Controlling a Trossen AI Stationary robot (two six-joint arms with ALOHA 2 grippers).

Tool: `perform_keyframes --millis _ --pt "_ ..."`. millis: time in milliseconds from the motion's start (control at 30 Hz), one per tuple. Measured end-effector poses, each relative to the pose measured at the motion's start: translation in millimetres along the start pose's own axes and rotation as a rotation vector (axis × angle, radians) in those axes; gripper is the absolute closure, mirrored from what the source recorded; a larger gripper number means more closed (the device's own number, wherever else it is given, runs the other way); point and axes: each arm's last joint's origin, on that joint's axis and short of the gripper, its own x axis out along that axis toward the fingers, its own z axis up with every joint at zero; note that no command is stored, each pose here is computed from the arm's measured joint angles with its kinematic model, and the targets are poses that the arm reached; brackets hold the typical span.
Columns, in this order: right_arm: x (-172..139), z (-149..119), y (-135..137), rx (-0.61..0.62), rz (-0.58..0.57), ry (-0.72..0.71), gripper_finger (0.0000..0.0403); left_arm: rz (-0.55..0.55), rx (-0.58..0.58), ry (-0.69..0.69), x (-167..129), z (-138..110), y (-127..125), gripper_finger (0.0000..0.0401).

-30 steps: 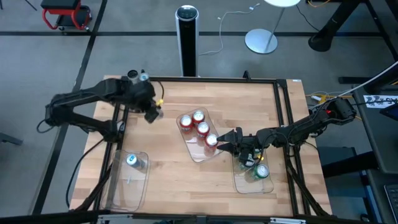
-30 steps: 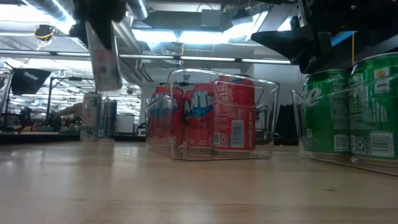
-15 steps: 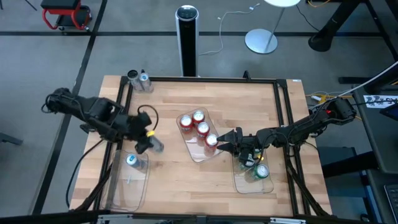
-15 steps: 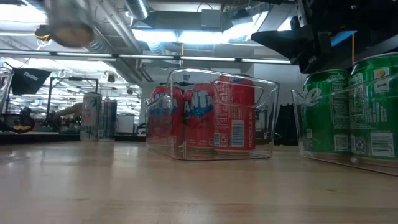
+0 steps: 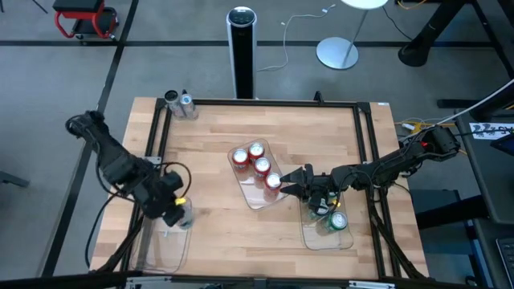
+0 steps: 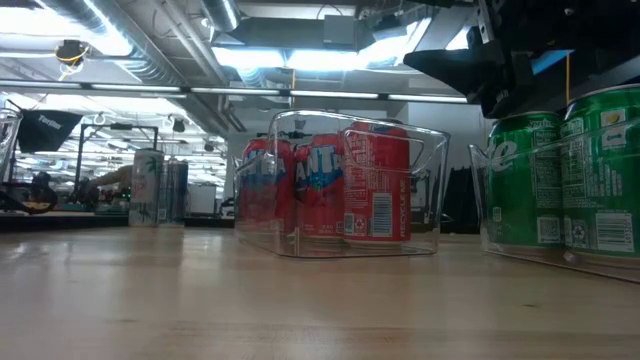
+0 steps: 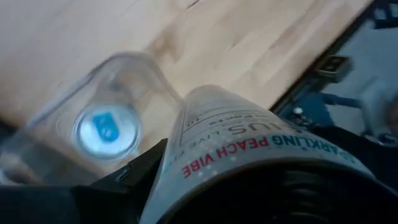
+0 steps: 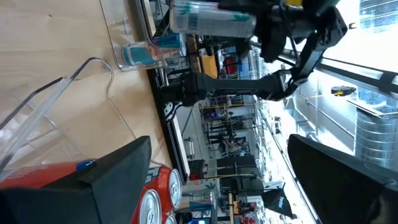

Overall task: Sort soda cans
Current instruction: Put the bottom white-pink soda can into the left transparent bin

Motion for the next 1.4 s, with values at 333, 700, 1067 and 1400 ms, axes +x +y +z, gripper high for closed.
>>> perform_keyframes --millis 333,700,1067,1400 --pt "0 0 0 -0.027 0.000 0.000 0.0027 0.109 -0.060 -0.004 22 -45 -7 0.0150" --pt "0 0 0 -0.031 -0.002 0.000 0.0027 0.350 -0.046 -0.020 57 -71 -8 0.0150" --pt "0 0 0 -0.030 -0.004 0.000 0.0027 0.322 -0.002 0.024 106 -69 7 0.0150" --pt "0 0 0 -0.030 -0.005 -0.001 0.0027 0.295 0.003 0.019 122 -70 17 0.0150"
